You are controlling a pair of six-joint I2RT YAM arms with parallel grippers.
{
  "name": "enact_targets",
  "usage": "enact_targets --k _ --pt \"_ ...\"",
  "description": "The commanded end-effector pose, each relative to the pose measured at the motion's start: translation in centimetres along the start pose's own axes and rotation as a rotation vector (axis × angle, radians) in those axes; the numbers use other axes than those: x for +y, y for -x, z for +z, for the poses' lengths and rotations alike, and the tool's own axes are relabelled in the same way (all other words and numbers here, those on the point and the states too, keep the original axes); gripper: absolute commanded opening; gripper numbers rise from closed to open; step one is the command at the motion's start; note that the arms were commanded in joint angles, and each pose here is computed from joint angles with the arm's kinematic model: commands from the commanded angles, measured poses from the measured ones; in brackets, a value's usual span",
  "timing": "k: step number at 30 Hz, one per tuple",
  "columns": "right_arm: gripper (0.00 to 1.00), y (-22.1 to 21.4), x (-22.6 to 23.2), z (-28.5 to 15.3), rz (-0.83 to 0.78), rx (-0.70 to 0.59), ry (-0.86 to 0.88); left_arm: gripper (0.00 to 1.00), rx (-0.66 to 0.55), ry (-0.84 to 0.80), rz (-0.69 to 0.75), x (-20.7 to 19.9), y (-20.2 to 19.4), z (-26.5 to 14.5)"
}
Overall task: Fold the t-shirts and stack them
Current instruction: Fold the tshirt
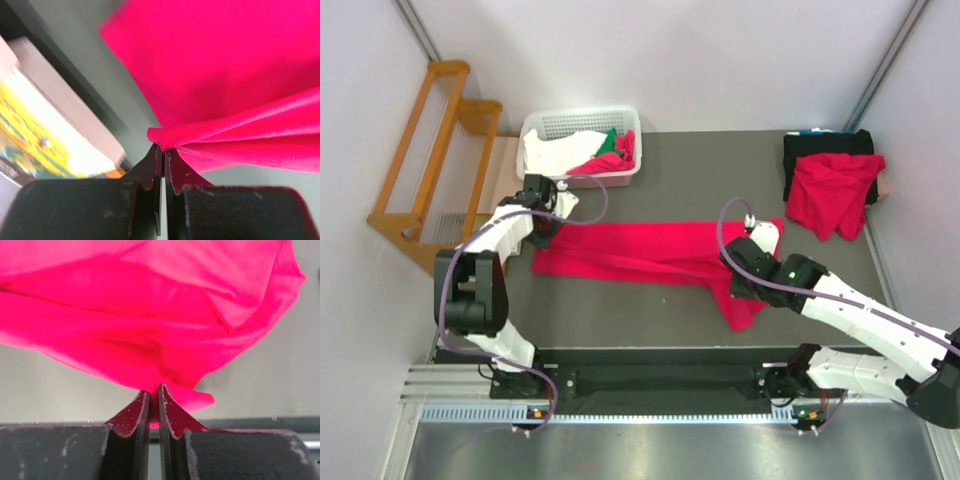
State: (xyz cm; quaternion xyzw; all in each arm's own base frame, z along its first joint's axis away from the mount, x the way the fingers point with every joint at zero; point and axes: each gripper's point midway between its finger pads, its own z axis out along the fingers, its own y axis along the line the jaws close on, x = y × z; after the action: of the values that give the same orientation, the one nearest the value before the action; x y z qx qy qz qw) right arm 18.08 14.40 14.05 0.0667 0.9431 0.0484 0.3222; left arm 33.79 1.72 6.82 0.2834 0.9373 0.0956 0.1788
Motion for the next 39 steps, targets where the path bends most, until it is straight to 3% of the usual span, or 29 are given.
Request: enact_targets --k 1,13,14,17,18,19,21,31,39 --pt "0.0 2.1 0.5 1.4 -0.016 -0.057 0.007 0.0 -0.067 0.087 -0.06 2.9 3.4 0.2" --pt "0.0 5.6 0.9 4.5 -0.011 -0.106 -0.027 0.0 -0.032 0.036 -0.038 1.7 2.6 1.8" --pt "0.0 6.1 0.9 4.8 -0.013 -0.118 -0.029 0.04 -0.016 0.023 -0.034 1.4 2.3 1.9" --pt "0.0 7.4 0.9 5.9 -0.015 -0.14 -0.041 0.37 0.01 0.017 -0.028 1.1 1.6 2.4" --pt "0.0 7.7 0.9 6.2 -0.014 -0.146 -0.043 0.7 0.02 0.025 -0.026 1.1 1.1 2.6" --pt "0.0 7.9 1.0 6.8 -0.021 -0.142 -0.05 0.84 0.021 0.03 -0.026 1.1 1.1 2.7" --pt "0.0 8.8 0.9 7.6 -0.028 -0.154 -0.061 0.99 0.033 0.035 -0.028 1.2 0.8 2.8" --pt "0.0 12.9 1.2 13.4 -0.061 -0.13 -0.118 0.99 0.02 -0.01 -0.021 -0.5 0.4 1.3" --pt "0.0 14.8 -1.5 17.5 -0.045 -0.083 -0.217 0.99 0.017 -0.006 0.017 -1.7 -0.3 0.3"
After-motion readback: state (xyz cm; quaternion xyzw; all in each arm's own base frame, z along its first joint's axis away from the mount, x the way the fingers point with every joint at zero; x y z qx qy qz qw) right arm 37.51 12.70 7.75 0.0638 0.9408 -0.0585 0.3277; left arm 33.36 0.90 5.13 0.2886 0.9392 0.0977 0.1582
